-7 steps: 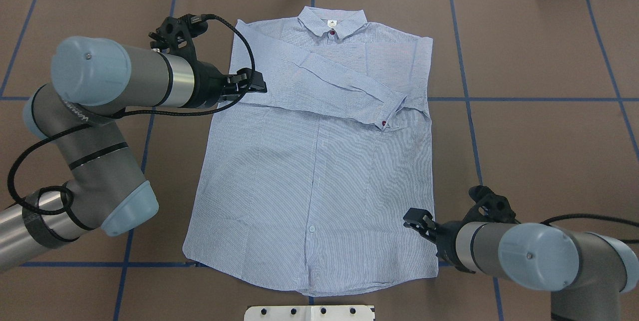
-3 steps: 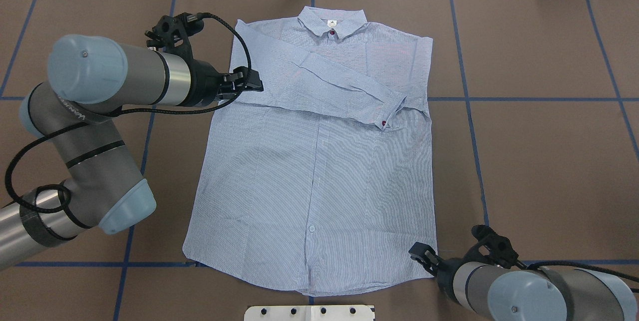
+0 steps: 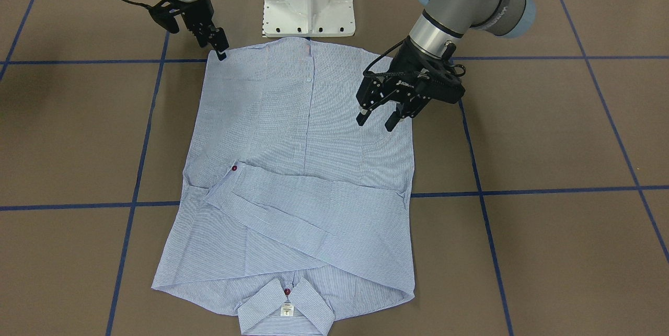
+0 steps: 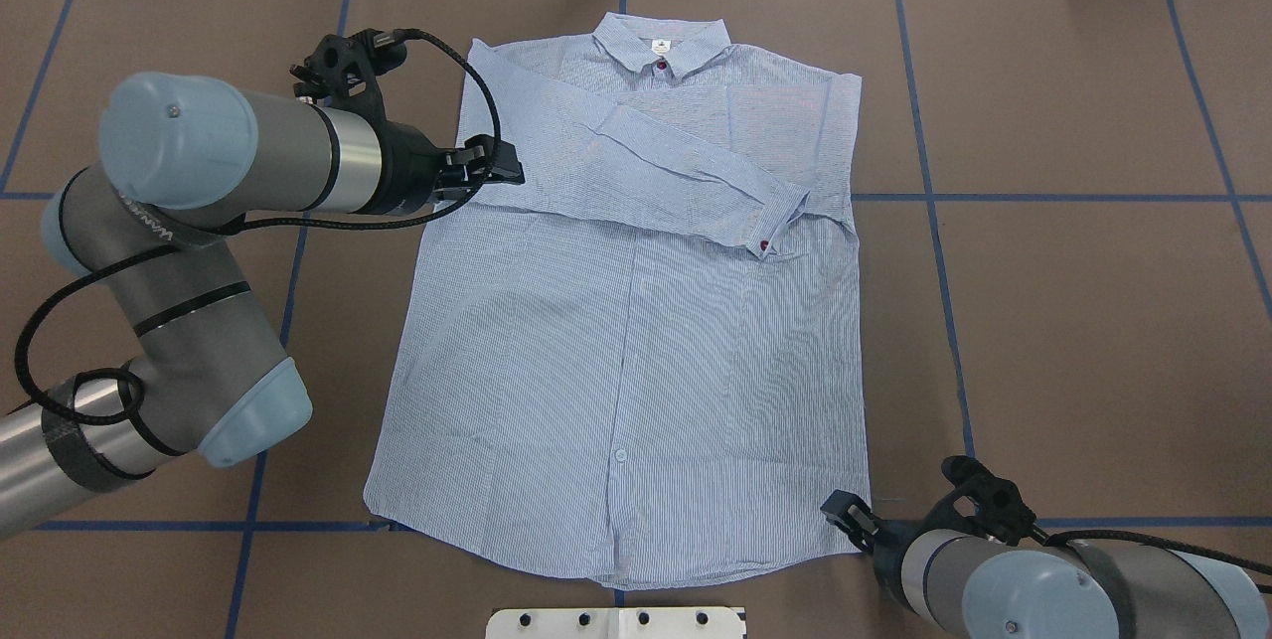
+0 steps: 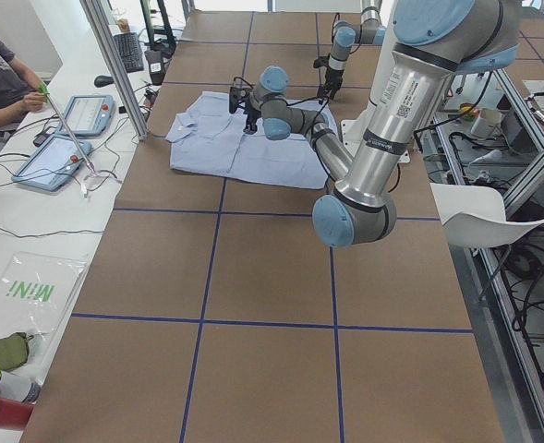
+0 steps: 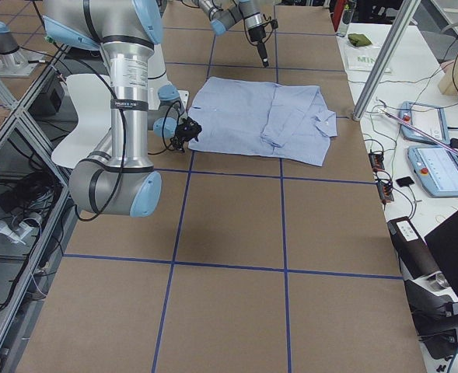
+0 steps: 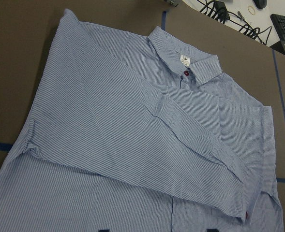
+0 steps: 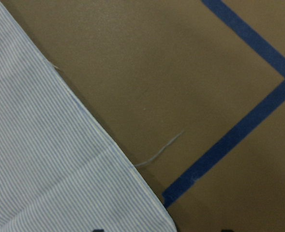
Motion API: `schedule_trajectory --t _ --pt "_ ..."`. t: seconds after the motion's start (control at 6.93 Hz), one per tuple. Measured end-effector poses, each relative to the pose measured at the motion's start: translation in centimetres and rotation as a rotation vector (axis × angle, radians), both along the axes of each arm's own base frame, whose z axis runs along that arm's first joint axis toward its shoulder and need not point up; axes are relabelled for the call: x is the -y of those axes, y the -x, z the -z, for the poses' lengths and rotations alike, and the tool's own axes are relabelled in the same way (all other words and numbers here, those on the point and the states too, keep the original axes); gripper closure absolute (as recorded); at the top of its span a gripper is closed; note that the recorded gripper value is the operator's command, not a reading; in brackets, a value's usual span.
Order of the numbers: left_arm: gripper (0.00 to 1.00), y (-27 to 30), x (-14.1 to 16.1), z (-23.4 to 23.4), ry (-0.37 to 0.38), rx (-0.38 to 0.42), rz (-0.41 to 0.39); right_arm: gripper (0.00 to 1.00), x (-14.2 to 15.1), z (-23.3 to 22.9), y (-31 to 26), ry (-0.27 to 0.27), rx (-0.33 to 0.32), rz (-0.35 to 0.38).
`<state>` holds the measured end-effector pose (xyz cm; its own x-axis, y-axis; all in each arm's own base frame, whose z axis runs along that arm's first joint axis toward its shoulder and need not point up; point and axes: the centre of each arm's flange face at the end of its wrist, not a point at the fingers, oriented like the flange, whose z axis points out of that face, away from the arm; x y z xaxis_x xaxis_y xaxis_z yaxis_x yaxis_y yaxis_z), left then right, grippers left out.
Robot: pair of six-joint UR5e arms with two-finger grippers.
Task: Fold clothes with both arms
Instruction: 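Release and withdraw the left gripper while the right gripper moves to the hem corner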
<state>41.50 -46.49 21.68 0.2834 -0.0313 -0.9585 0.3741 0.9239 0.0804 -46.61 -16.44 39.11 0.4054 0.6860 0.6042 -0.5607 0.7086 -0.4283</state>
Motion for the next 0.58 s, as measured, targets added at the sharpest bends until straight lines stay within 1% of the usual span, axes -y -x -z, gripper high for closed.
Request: schedule_trajectory --t 0.29,0.43,0.58 --pt "0.27 -0.1 0.1 -0.26 0.003 0.005 0.001 0.41 0.02 -0.04 0.0 -0.001 -0.003 -0.003" --pt "0.27 -0.1 0.12 -0.32 0.004 0.005 0.002 0.6 -0.02 -0.03 0.05 -0.001 -0.003 -0.003" --pt "0.27 -0.08 0.15 -0.38 0.005 0.006 0.003 1.0 0.0 0.1 0.12 0.0 0.0 -0.01"
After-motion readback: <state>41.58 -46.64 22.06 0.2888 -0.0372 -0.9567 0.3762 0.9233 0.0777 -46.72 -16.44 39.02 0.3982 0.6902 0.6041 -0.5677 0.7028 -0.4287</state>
